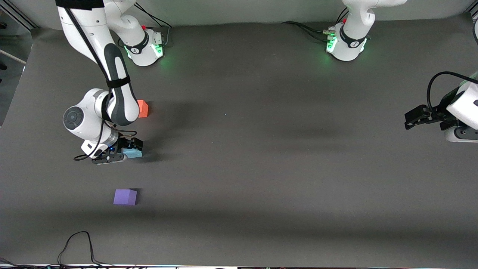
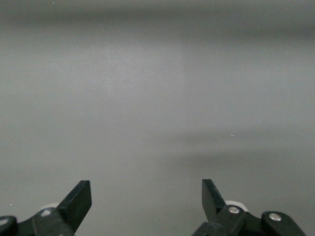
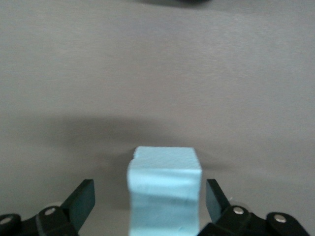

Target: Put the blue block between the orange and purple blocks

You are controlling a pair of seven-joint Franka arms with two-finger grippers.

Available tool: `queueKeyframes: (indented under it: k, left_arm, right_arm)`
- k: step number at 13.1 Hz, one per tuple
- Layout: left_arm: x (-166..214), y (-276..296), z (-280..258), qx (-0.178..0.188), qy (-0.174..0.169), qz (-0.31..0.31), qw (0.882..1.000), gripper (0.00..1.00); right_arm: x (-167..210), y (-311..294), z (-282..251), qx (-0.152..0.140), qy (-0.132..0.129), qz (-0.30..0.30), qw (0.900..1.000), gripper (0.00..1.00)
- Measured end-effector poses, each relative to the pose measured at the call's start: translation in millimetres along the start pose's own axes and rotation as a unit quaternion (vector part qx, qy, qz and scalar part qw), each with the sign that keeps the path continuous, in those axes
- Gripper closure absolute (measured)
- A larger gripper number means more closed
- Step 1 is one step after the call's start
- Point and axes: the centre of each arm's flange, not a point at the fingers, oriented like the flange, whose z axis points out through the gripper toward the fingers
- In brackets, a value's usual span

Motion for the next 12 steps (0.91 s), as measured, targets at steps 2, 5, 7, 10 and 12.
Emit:
queueKeyframes:
  k: [2, 5, 7, 10, 12]
  left_arm:
    - [0, 0, -2, 0.000, 0.002, 0.000, 1.000, 0.00]
    - [0, 0, -3, 0.000, 0.003, 0.000, 1.000, 0.00]
    - [0, 0, -3, 0.000, 0.003, 0.000, 1.000, 0.00]
    - [0, 0, -3, 0.000, 0.003, 0.000, 1.000, 0.00]
    - [0, 0, -3, 0.000, 0.003, 0.000, 1.000, 0.00]
  right_arm:
    - [17, 1, -43, 0.024, -0.012, -0.010, 1.000, 0.00]
    - [47, -2, -127, 0.040, -0.013, -0.039, 0.998, 0.00]
    - [58, -12, -174, 0.039, -0.014, -0.046, 0.998, 0.00]
    - [56, -36, -229, 0.023, -0.022, -0.047, 0.998, 0.00]
    - [44, -41, -266, 0.019, -0.010, -0.050, 0.998, 0.00]
